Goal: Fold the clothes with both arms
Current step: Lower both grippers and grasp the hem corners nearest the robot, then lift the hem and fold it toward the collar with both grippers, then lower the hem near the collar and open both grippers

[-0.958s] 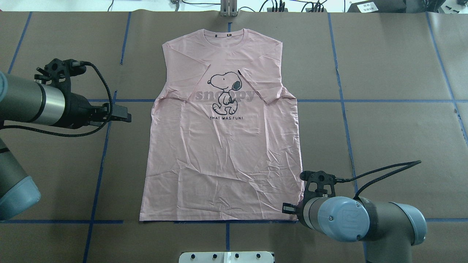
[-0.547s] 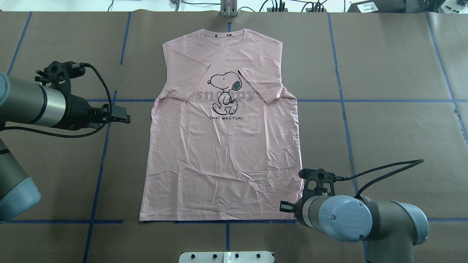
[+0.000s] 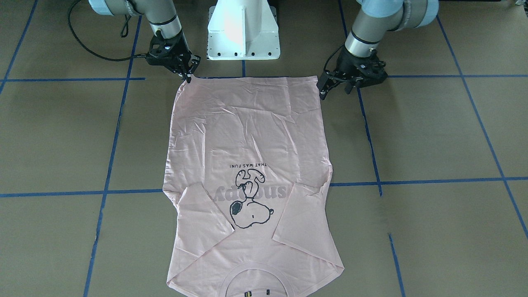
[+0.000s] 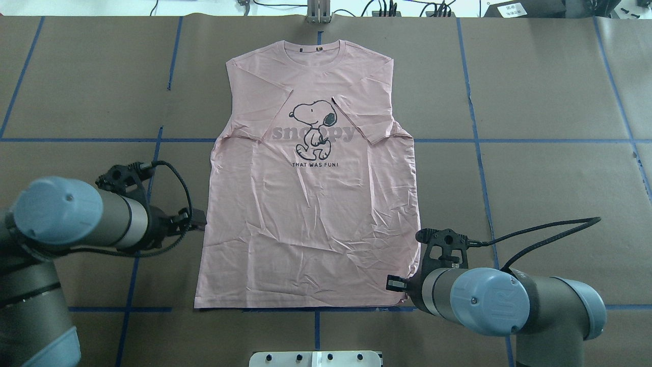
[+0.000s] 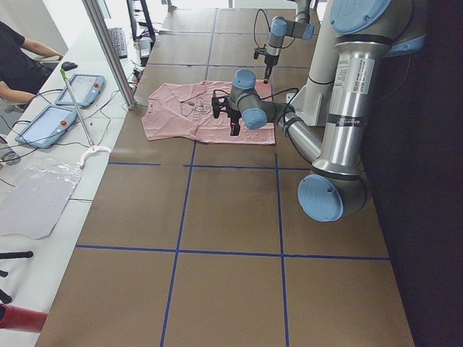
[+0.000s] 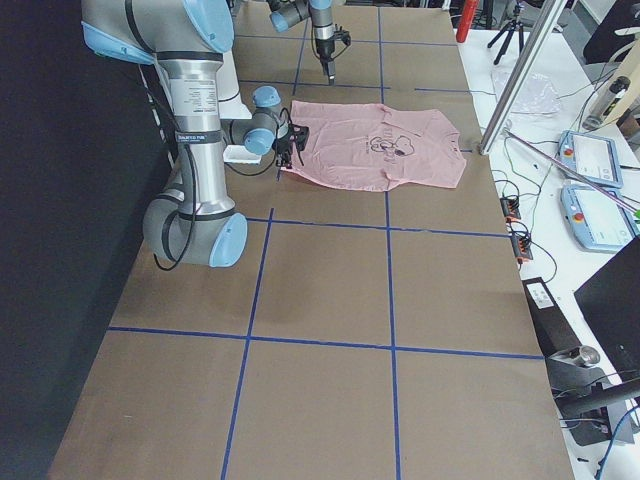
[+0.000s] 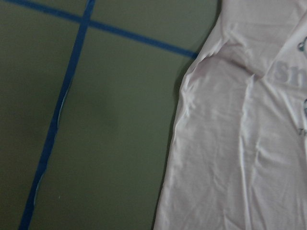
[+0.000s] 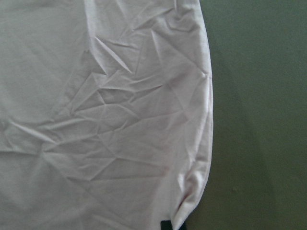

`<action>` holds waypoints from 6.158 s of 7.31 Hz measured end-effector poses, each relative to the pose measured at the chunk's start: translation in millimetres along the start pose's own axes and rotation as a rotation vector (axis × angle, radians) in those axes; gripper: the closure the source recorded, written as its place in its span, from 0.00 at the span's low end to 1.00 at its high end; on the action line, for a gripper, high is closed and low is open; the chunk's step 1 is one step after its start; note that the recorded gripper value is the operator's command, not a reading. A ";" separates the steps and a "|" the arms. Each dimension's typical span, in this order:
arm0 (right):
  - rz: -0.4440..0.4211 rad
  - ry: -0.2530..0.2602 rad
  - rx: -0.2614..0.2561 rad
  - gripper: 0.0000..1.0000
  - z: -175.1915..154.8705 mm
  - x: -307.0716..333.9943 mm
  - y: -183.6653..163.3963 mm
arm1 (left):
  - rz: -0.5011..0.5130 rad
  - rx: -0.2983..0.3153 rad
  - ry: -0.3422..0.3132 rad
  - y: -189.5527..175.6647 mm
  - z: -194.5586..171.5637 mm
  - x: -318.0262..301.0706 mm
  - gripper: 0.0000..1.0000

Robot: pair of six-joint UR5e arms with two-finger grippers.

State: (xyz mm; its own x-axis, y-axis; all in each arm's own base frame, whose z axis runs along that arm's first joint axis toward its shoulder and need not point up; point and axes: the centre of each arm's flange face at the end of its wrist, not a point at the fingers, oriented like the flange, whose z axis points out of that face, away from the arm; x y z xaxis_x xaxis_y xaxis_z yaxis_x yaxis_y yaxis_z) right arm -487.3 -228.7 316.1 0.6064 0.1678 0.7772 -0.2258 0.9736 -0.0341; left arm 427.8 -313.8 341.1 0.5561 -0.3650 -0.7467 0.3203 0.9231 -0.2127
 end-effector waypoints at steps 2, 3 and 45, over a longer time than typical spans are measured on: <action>0.000 -0.002 -0.003 1.00 -0.9 -0.6 -2.1 | -0.067 -0.021 -0.081 72.2 34.1 4.6 0.04; 0.000 -0.003 -0.002 1.00 -1.2 -0.7 -3.1 | -0.075 -0.023 -0.101 90.0 42.9 11.8 0.05; -0.175 0.021 0.264 1.00 40.8 -38.1 -372.6 | 0.133 0.332 0.000 -241.9 30.2 87.1 1.00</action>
State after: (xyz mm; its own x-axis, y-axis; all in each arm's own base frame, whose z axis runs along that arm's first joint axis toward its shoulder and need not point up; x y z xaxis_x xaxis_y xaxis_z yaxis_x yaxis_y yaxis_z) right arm -457.4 -604.2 324.8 0.6688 0.0073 0.7434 -0.3047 0.9148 0.2651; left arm 421.8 -572.5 346.6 0.6101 -0.2439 -0.7539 0.4767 0.8730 0.1032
